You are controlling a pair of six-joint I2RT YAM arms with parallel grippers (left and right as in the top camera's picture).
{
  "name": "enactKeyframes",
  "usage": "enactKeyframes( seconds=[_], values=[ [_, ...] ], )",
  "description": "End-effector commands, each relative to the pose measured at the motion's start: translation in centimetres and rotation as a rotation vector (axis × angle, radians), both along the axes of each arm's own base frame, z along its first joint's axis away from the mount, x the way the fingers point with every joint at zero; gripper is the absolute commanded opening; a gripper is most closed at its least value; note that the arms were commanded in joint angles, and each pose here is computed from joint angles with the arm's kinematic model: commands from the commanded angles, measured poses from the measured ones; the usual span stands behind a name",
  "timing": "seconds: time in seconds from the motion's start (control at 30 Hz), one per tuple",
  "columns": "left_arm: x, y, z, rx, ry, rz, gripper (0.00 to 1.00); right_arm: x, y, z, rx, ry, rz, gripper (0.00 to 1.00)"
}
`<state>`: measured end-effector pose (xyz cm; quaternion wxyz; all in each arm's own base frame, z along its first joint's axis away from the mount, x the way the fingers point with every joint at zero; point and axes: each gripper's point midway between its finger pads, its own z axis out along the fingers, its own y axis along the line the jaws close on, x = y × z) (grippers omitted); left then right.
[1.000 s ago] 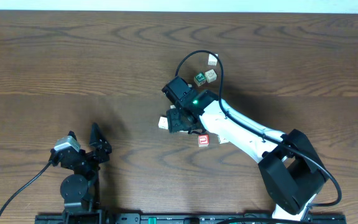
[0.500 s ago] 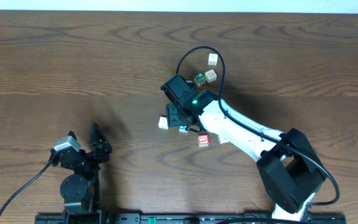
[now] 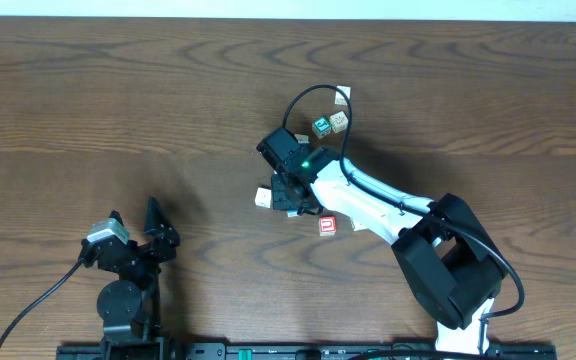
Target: Lift 3 blocks
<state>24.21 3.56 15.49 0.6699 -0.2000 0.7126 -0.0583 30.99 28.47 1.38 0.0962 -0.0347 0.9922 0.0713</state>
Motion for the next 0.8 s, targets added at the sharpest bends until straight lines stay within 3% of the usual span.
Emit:
enactKeyframes(
  seconds=[0.0,0.27,0.53,0.67,0.77],
  values=[
    [-0.2,0.3,-1.6,0.015,0.054,0.015,0.74,-0.4,-0.5,0.1,-0.022,0.017,-0.006,0.19],
    [0.2,-4.4,-1.8,-0.042,0.063,-0.254,0.75,-2.7,-2.4,-0.4,-0.101,0.111,-0.004,0.2],
    [0.2,-5.3,-4.3,-0.145,0.172,-0.288,0.74,-3.7,-3.2,-0.4,-0.136,0.148,-0.002,0.21],
    [0.1,-5.8,-6.0,-0.184,0.248,-0.31,0.75,-3.6,-3.3,-0.4,-0.137,0.147,-0.002,0.3],
    [-0.2,-7.2,-6.9,-0.22,0.299,-0.389,0.75,-3.5,-3.1,-0.4,-0.132,0.142,-0.001,0.47]
  ],
)
